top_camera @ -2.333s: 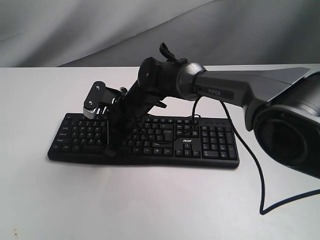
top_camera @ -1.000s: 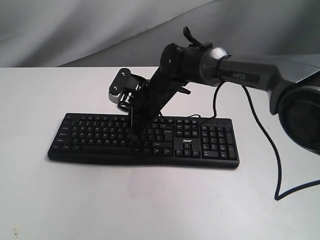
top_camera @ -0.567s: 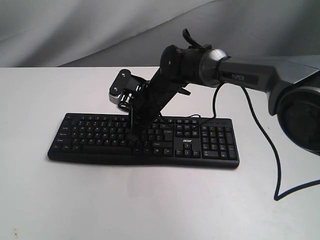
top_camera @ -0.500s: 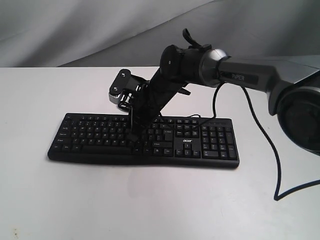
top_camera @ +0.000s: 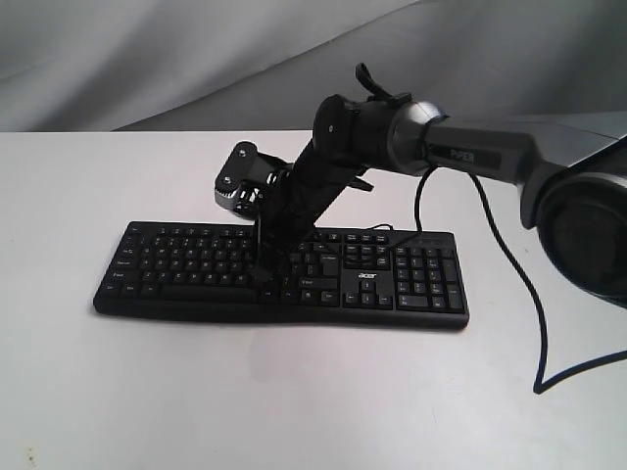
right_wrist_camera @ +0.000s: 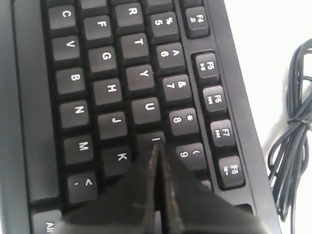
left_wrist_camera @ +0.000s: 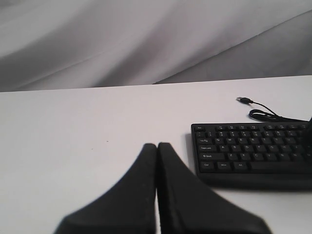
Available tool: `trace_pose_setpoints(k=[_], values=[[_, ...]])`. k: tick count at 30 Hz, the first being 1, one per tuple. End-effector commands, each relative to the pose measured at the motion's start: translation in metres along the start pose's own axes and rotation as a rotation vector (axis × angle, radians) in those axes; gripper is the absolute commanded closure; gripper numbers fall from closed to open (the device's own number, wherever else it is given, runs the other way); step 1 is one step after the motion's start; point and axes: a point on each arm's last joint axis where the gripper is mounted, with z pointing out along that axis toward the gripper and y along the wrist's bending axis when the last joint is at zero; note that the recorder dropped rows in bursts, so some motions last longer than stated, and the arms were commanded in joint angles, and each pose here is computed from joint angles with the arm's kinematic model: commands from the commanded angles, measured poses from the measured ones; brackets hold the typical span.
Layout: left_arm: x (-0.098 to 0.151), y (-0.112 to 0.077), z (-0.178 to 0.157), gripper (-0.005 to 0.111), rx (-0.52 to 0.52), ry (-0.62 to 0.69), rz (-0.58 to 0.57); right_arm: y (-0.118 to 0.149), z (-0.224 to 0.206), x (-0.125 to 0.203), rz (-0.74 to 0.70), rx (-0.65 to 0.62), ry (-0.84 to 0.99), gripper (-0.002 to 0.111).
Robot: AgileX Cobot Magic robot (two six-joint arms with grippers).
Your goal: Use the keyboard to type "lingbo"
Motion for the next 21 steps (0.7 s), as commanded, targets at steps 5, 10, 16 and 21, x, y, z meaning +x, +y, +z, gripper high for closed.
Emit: trace_pose_setpoints(k=[5, 10, 16, 21], values=[[0.001, 0.000, 0.000, 0.106, 0.001, -0.006, -0.006, -0.002, 0.000, 0.004, 0.005, 0.000, 0.010, 0.108], [0.001, 0.000, 0.000, 0.106, 0.001, -0.006, -0.006, -0.003, 0.007, 0.008, 0.011, -0.001, 0.017, 0.108], [0.001, 0.000, 0.000, 0.106, 0.001, -0.006, -0.006, -0.004, -0.006, 0.000, 0.006, 0.023, -0.014, 0.108], [0.001, 0.000, 0.000, 0.106, 0.001, -0.006, -0.006, -0.002, -0.058, -0.025, -0.001, 0.085, -0.091, 0.108]])
